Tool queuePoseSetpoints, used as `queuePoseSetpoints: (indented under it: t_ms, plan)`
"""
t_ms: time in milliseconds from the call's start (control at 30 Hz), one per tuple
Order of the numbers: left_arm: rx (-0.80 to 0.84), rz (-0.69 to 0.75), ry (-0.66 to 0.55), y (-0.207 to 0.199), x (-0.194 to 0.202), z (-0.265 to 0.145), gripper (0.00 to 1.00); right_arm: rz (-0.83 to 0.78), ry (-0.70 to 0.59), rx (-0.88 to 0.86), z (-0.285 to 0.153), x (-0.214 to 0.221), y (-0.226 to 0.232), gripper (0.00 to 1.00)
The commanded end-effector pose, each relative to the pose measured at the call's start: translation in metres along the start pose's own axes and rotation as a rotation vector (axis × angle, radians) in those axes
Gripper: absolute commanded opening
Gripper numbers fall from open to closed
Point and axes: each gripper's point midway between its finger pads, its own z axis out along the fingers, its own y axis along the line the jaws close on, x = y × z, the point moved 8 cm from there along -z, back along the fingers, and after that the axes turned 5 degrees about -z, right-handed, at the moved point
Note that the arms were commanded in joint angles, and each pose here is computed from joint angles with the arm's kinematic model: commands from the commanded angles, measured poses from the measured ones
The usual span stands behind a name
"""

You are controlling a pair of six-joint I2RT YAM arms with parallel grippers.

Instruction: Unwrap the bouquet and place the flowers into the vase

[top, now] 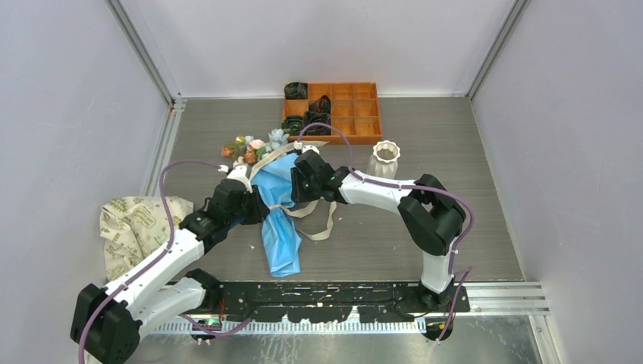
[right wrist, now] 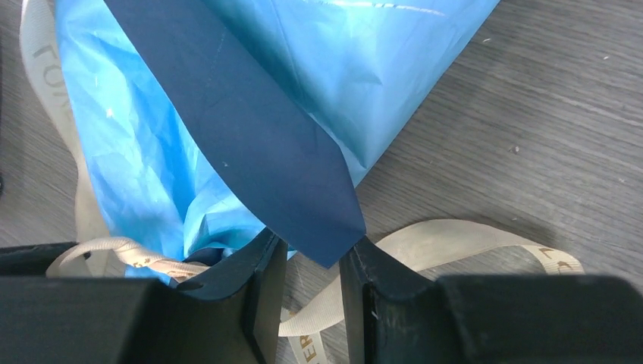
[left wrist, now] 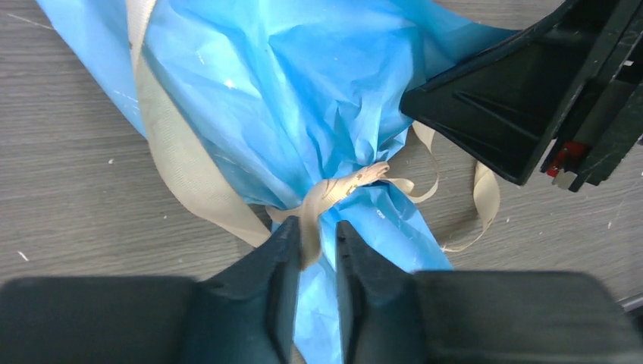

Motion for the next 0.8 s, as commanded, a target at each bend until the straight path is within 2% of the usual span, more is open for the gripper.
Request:
queuePoseSetpoints:
  t_ms: [0,33,100,200,300,567,700,767]
  plan:
    - [0.030,0.015,0.015,-0.005,-0.003,0.010,0.36,0.009,-0.043,-0.049,-0.011,-0.007,0.009,0.37]
    - [0.031,0.018,0.032,-0.005,-0.001,0.014,0.42,0.009,-0.050,-0.054,-0.015,-0.008,0.010,0.37]
    - [0.066,0.021,0.068,-0.008,0.004,0.022,0.48,0.008,-0.066,-0.064,-0.022,-0.010,0.012,0.37]
    - [0.101,0.003,0.099,-0.013,0.006,0.026,0.55,0.005,-0.075,-0.070,-0.031,-0.011,0.013,0.37]
    - [0.105,0.000,0.078,-0.015,0.002,0.020,0.59,0.009,-0.083,-0.074,-0.037,-0.011,0.013,0.37]
    - [-0.056,0.038,-0.066,-0.010,-0.037,-0.034,0.61,0.019,-0.082,-0.118,-0.049,-0.006,0.015,0.37]
    - [0.014,0.038,-0.072,-0.022,-0.048,-0.059,0.61,0.023,-0.092,-0.117,-0.054,-0.005,0.013,0.37]
    - [0.085,0.026,-0.032,-0.029,-0.043,-0.062,0.57,0.023,-0.100,-0.114,-0.056,-0.005,0.013,0.37]
